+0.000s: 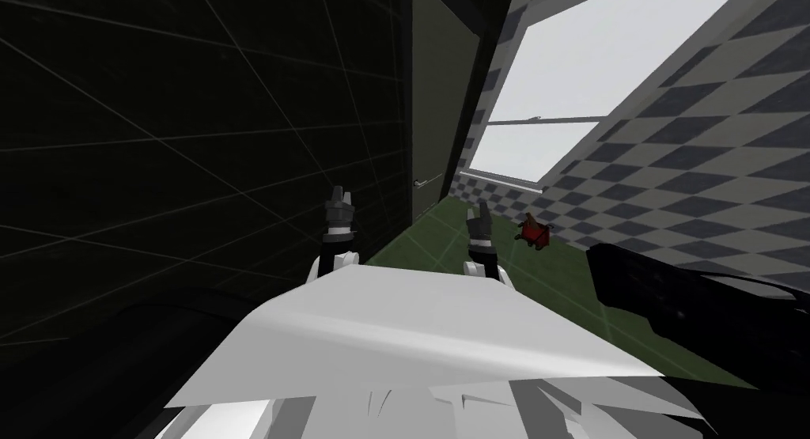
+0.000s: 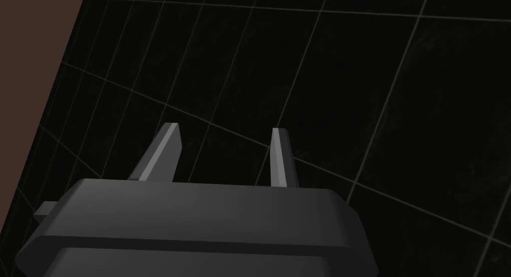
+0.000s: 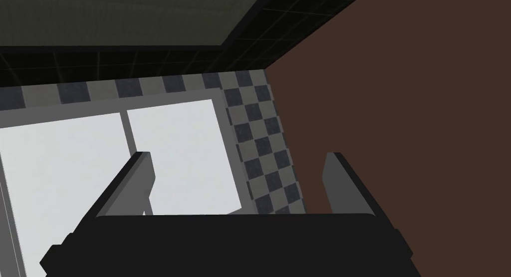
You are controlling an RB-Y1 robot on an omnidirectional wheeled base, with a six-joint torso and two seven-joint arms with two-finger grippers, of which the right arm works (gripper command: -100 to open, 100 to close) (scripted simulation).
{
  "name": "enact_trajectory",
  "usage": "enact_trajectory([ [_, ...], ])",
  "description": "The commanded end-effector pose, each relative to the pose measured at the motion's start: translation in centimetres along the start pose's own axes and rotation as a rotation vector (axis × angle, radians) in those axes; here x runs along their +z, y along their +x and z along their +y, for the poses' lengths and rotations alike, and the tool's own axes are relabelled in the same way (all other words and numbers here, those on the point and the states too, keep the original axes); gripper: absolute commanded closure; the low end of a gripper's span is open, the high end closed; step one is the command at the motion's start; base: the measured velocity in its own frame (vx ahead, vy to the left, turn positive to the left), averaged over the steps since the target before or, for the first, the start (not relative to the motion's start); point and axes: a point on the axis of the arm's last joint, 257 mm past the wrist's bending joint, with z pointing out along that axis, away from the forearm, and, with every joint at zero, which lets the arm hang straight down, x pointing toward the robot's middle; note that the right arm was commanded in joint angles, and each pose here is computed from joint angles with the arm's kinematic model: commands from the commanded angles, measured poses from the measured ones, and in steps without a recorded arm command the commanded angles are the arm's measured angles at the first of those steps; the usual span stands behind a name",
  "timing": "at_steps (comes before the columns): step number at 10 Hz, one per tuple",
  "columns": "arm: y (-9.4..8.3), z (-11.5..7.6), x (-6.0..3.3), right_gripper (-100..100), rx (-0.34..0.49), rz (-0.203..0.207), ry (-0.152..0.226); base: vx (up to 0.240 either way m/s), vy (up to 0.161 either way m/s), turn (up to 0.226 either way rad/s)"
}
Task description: Pull the door open
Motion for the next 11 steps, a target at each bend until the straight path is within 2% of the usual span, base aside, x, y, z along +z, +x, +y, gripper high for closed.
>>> enact_trajectory([
  [1, 0.2, -1.0, -0.01, -100, 0.006, 0.005, 0.014, 0.076, -0.048, 0.131],
  [11, 0.8, -7.4, -1.02, -100, 0.041, 0.031, 0.109, 0.083, -0.058, 0.137],
])
